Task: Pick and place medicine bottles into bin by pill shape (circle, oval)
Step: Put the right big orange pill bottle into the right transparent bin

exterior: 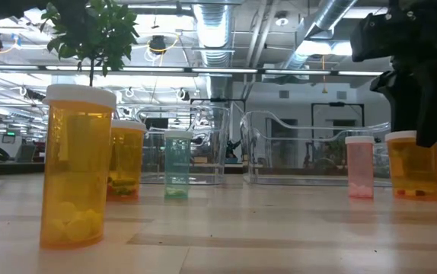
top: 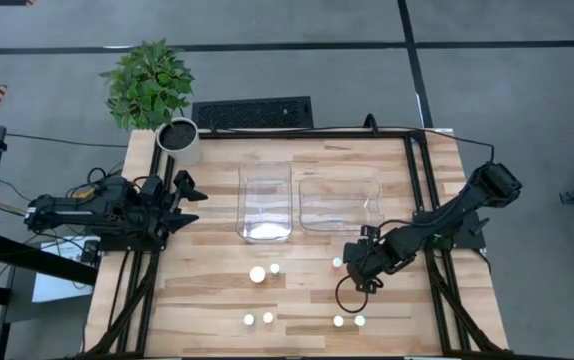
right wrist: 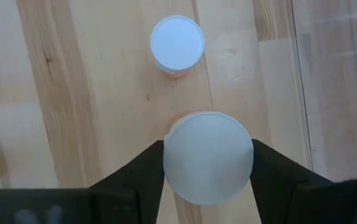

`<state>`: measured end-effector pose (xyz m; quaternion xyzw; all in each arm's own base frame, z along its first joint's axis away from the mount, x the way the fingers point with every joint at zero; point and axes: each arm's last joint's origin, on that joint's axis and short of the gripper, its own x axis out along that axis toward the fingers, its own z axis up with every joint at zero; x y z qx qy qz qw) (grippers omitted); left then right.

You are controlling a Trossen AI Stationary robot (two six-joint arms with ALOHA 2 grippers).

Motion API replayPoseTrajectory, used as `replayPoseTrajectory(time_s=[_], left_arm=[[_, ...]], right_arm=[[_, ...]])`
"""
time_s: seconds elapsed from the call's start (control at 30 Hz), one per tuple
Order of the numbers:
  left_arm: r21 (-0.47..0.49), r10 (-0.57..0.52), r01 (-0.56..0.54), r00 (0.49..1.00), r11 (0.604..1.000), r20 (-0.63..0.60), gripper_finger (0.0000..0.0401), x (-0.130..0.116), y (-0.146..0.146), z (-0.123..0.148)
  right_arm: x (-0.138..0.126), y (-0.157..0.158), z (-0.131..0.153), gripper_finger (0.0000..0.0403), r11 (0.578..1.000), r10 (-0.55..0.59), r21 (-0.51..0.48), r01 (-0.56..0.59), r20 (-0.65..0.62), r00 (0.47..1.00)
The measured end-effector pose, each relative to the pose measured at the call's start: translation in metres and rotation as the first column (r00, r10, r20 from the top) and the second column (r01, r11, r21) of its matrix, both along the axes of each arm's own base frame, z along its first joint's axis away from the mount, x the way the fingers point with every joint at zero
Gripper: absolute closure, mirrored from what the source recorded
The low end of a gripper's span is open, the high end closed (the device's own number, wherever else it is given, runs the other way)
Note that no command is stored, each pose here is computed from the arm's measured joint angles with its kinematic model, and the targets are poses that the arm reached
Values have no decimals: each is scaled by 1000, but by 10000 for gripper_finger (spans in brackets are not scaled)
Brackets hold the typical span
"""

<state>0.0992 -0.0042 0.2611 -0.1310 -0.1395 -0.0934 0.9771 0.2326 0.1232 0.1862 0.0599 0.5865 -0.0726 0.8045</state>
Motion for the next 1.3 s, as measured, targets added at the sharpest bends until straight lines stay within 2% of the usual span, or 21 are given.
replayPoseTrajectory(time_s=[0.17, 0.37, 0.5, 0.67, 0.83, 0.93, 1.1, 1.3], left_arm=[[-3, -1, 1, 1000, 1000, -1, 131, 0, 0, 0], [-3, -2, 2, 1000, 1000, -1, 131, 0, 0, 0], [-3, -1, 1, 1000, 1000, -1, 131, 0, 0, 0], [-4, -1, 1, 1000, 1000, -1, 131, 0, 0, 0], [-7, 10, -10, 1000, 1000, -1, 131, 0, 0, 0], [-7, 11, -11, 1000, 1000, -1, 131, 0, 0, 0], [-11, 9, -10, 1000, 1000, -5, 131, 0, 0, 0], [-12, 10, -10, 1000, 1000, -5, 131, 0, 0, 0]], right_arm=[[0, 0, 3, 179, 1000, -7, 4, 8, -4, 1000], [-3, -1, 26, 188, 1000, -3, -14, 2, -39, 999], [-6, -3, 54, 189, 1000, 23, -14, -23, -33, 999], [-12, -17, 105, 180, 1000, 16, 15, -17, 51, 999], [-10, -47, 148, 183, 1000, -8, -9, 10, 189, 982], [-3, -70, 161, 186, 998, -16, -53, 29, 234, 972], [16, -108, 161, 181, 991, -4, -129, 37, 243, 970], [54, -146, 137, 176, 991, 42, -133, -14, 209, 977]])
